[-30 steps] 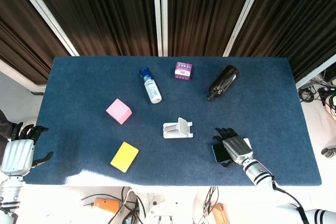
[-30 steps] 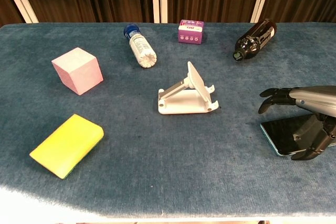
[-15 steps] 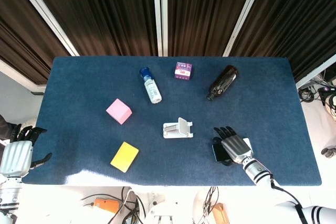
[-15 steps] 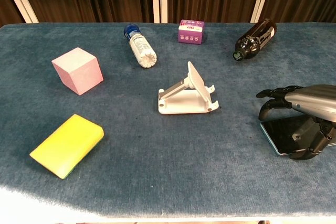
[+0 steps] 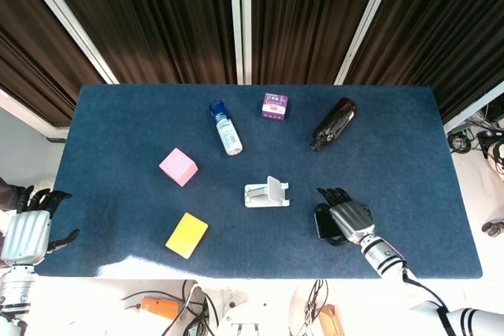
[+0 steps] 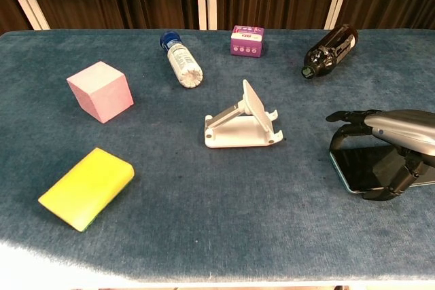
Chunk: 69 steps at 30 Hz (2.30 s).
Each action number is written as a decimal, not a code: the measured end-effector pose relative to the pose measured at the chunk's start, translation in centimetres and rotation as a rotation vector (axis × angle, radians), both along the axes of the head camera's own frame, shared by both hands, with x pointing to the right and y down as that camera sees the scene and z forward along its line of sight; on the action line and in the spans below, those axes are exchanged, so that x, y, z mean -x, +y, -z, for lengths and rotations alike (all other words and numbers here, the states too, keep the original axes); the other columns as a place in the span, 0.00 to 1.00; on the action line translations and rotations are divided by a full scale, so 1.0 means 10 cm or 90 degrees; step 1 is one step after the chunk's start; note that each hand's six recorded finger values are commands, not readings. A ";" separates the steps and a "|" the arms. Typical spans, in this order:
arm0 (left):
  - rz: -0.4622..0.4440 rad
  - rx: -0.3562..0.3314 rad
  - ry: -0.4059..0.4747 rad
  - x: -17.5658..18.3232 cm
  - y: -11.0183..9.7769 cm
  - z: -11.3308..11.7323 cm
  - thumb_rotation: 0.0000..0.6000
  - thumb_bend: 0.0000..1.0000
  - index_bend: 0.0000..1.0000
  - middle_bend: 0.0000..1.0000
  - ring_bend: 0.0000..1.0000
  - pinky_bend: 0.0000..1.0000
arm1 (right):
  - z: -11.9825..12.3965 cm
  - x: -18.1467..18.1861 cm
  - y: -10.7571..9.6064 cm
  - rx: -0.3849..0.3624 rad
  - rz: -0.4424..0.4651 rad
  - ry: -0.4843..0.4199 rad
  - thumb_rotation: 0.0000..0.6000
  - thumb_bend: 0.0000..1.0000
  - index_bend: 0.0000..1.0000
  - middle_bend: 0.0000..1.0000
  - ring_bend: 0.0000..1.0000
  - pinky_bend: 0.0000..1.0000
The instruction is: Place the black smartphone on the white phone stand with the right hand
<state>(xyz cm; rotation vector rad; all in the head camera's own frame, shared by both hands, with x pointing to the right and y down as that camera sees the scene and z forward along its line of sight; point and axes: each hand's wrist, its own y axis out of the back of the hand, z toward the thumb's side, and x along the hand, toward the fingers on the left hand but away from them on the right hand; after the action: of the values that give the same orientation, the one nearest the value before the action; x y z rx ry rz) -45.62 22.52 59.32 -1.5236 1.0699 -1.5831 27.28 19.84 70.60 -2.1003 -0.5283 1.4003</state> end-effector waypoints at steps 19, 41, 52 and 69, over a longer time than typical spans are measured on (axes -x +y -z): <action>0.000 0.001 -0.003 0.00 0.00 0.01 1.00 0.11 0.27 0.24 0.13 0.00 | -0.14 0.25 -0.09 0.022 -0.135 -0.218 1.00 0.50 0.58 0.41 0.37 0.47; -0.010 0.004 -0.009 -0.07 -0.05 0.05 1.00 0.11 0.27 0.24 0.13 0.00 | 0.41 0.47 -0.78 -0.017 -0.201 -0.498 1.00 0.50 0.58 0.42 0.37 0.53; -0.010 0.009 -0.016 -0.09 -0.06 0.07 1.00 0.11 0.27 0.24 0.13 0.00 | 0.13 0.85 -0.93 0.019 -0.281 -0.650 1.00 0.50 0.55 0.42 0.36 0.51; -0.010 0.011 -0.021 -0.10 -0.07 0.08 1.00 0.11 0.27 0.24 0.13 0.00 | -0.09 1.06 -0.91 0.051 -0.285 -0.715 1.00 0.50 0.47 0.40 0.30 0.45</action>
<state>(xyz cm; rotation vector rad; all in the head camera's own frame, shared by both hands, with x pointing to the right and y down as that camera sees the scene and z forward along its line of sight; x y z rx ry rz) -44.58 21.79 58.50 -1.5080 1.0264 -1.6060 16.64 10.69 71.49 -2.8155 -1.4381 0.2587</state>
